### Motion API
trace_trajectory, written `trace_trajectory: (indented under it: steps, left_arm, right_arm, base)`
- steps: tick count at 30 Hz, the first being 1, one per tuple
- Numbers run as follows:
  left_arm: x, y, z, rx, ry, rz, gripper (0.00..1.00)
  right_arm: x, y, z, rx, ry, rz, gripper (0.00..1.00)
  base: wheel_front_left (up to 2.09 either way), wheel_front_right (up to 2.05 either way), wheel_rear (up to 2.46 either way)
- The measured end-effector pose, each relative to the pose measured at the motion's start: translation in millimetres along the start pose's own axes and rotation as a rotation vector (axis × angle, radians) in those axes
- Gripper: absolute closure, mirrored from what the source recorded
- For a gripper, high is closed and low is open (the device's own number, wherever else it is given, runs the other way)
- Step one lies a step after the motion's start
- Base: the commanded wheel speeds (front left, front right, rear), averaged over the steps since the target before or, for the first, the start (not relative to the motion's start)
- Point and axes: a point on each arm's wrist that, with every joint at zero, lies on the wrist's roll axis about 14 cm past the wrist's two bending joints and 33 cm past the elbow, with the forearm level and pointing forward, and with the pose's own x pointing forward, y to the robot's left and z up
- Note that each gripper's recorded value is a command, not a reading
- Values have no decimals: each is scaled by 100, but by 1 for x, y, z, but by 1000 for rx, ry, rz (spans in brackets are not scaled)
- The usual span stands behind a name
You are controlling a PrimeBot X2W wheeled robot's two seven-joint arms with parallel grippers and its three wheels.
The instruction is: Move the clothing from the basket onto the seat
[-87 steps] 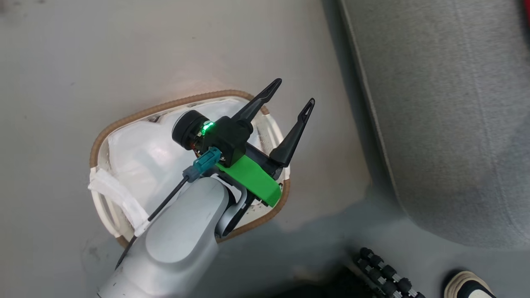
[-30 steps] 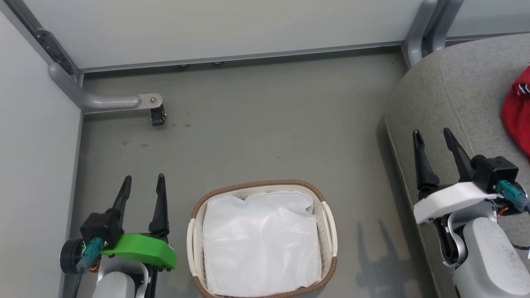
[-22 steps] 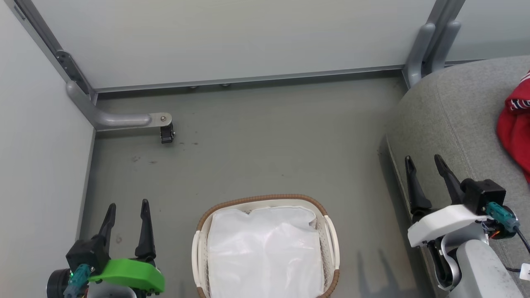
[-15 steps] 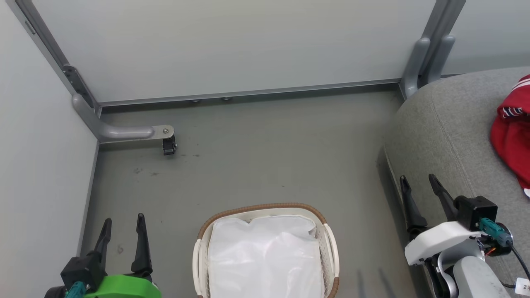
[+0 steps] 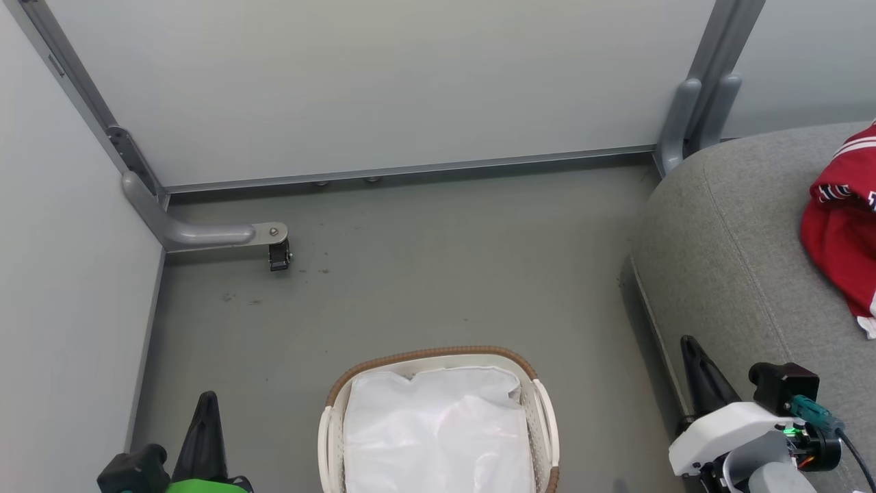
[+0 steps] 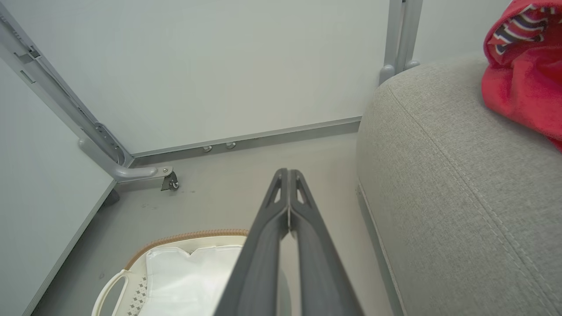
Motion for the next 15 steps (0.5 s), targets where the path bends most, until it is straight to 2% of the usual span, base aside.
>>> trace_trajectory:
  steps: [15]
  left_arm:
    - [4,9,4,-259,5,57,100]
  right_arm:
    - [2,-7,8,259,-11,-50,100]
  base:
    - [0,0,0]
